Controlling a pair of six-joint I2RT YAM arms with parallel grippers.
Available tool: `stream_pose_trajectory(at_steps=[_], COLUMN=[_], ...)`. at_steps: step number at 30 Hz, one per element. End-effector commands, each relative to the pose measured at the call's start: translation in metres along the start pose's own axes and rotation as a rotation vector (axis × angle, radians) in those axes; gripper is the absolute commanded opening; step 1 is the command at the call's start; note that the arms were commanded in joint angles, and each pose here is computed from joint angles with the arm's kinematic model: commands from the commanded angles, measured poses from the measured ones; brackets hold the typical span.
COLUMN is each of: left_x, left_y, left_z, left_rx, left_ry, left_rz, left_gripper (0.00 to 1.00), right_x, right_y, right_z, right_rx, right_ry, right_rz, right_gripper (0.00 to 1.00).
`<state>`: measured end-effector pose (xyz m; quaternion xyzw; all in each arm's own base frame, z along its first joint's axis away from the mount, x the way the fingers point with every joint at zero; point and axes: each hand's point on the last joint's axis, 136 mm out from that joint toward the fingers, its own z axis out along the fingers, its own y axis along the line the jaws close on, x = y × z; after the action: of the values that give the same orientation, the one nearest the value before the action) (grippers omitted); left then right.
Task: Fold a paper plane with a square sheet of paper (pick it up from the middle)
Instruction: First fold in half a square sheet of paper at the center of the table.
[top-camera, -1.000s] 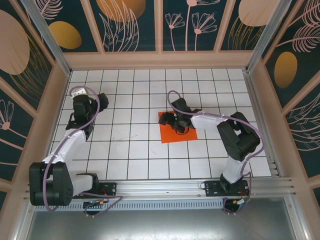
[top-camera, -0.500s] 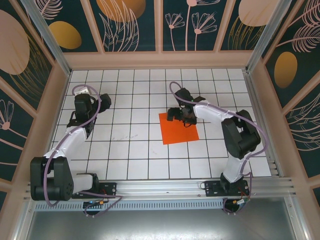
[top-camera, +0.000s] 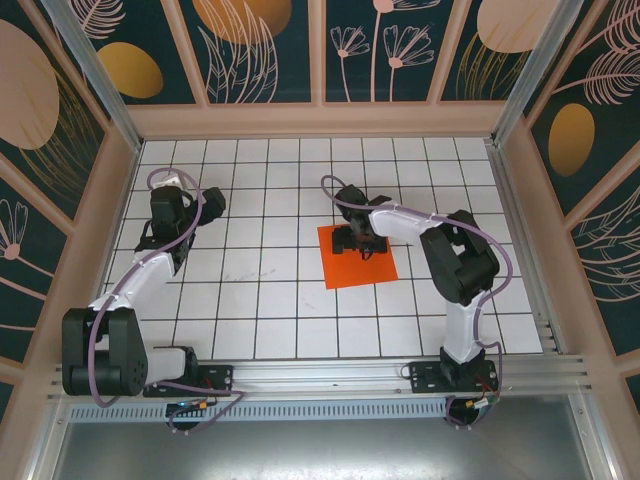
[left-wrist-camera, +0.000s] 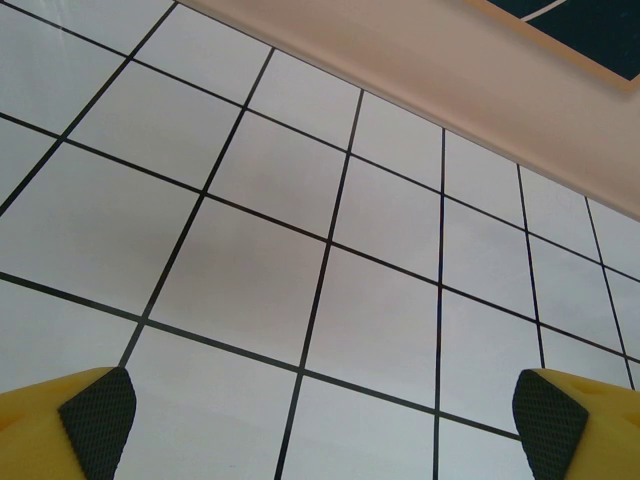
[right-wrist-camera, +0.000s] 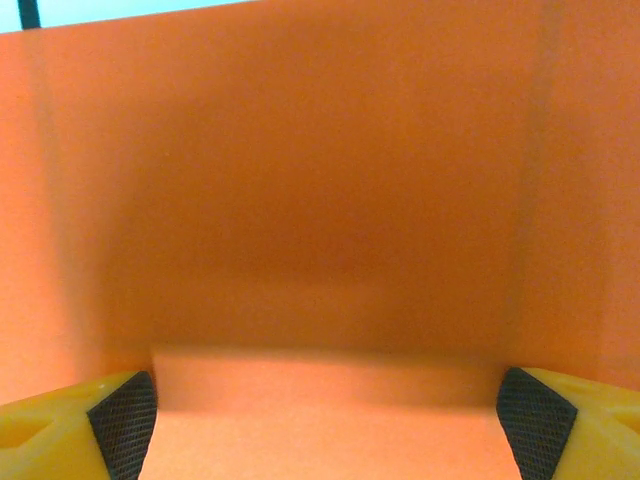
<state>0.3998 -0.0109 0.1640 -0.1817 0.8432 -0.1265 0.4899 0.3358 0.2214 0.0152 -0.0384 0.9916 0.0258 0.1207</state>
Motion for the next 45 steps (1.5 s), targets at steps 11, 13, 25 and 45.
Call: stream_pose_trajectory(at_steps=[11,13,25,45], left_x=[-0.007,-0.006,0.04,0.157], left_y=[-0.005,-0.006,-0.048,-0.136], left_z=[0.001,0.001,-0.002,-0.038], left_rx=[0.019,0.02,0.313,0.734], left_ry=[0.001,0.003,0.201,0.574], left_rz=[-0.022,-0.025,-0.261,-0.502], left_gripper=[0.99,0.99,0.99,0.75], right_x=[0.04,0.035,-0.032,-0.018], right_y=[-0.028,-0.024,0.108,0.102], right_z=[0.04,0.036,-0.091,-0.065], right_rx=[0.131,0.111,-0.75,-1.069], right_ry=[0.115,0.1,-0.12,0.027], right_rz=[-0.02,-0.015,0.083,0.247], right_gripper=[0.81,0.76,0.31,0.33])
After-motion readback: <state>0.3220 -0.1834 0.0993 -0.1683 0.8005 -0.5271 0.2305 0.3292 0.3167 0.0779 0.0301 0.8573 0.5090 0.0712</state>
